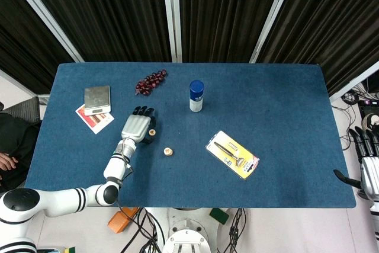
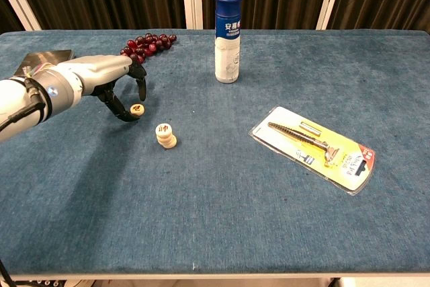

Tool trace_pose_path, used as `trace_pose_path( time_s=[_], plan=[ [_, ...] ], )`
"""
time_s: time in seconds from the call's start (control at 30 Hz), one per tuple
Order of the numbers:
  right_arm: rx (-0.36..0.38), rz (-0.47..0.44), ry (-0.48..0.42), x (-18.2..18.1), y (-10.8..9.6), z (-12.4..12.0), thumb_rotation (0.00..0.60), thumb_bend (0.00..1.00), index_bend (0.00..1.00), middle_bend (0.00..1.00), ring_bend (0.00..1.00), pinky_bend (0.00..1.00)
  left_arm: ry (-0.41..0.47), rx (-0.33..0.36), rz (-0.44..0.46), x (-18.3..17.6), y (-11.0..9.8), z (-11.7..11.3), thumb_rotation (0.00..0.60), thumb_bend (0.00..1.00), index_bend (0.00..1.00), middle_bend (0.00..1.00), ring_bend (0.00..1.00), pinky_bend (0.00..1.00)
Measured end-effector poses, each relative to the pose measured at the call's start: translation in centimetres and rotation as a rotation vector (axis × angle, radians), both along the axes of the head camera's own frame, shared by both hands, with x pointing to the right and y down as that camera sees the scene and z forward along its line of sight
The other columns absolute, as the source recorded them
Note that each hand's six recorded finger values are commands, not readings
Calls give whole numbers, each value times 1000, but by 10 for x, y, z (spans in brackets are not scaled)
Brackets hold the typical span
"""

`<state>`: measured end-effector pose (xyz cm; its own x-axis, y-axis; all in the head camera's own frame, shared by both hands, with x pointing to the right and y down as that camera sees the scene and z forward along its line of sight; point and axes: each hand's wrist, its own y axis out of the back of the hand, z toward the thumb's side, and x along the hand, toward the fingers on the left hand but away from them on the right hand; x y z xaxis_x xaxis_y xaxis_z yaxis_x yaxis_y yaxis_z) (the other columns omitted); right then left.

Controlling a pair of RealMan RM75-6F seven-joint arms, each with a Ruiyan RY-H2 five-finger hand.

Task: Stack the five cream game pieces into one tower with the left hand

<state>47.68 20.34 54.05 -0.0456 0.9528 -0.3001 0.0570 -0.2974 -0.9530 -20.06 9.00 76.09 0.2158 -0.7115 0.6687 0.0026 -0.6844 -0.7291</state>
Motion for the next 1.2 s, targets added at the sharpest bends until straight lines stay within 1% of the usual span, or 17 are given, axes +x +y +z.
trace_pose_path(
  time_s=[0.37,0.63,0.87,1.07,1.2],
  plan=[
    [-4,-4,1,-2,-2,2,600,174,0,99,0,60,-6,-11,-6,-4,1,4,600,305,455,81,0,0],
    [-1,-3,5,-3,-1,1,600,175,0,99,0,60,-9,-11,-3,-4,1,6,600,319,489,91,0,0],
    [0,-5,4,-4,-1,0,600,175,0,99,0,60,-12,-12,-6,-6,1,7,600,389,528,113,0,0],
    [-1,-14,0,-6,-2,1,600,174,0,99,0,60,23,6,-4,-5,0,-7,600,391,528,113,0,0],
    [1,-20,-3,-8,-3,1,600,174,0,99,0,60,70,17,16,0,3,-26,600,375,528,114,0,0]
  ],
)
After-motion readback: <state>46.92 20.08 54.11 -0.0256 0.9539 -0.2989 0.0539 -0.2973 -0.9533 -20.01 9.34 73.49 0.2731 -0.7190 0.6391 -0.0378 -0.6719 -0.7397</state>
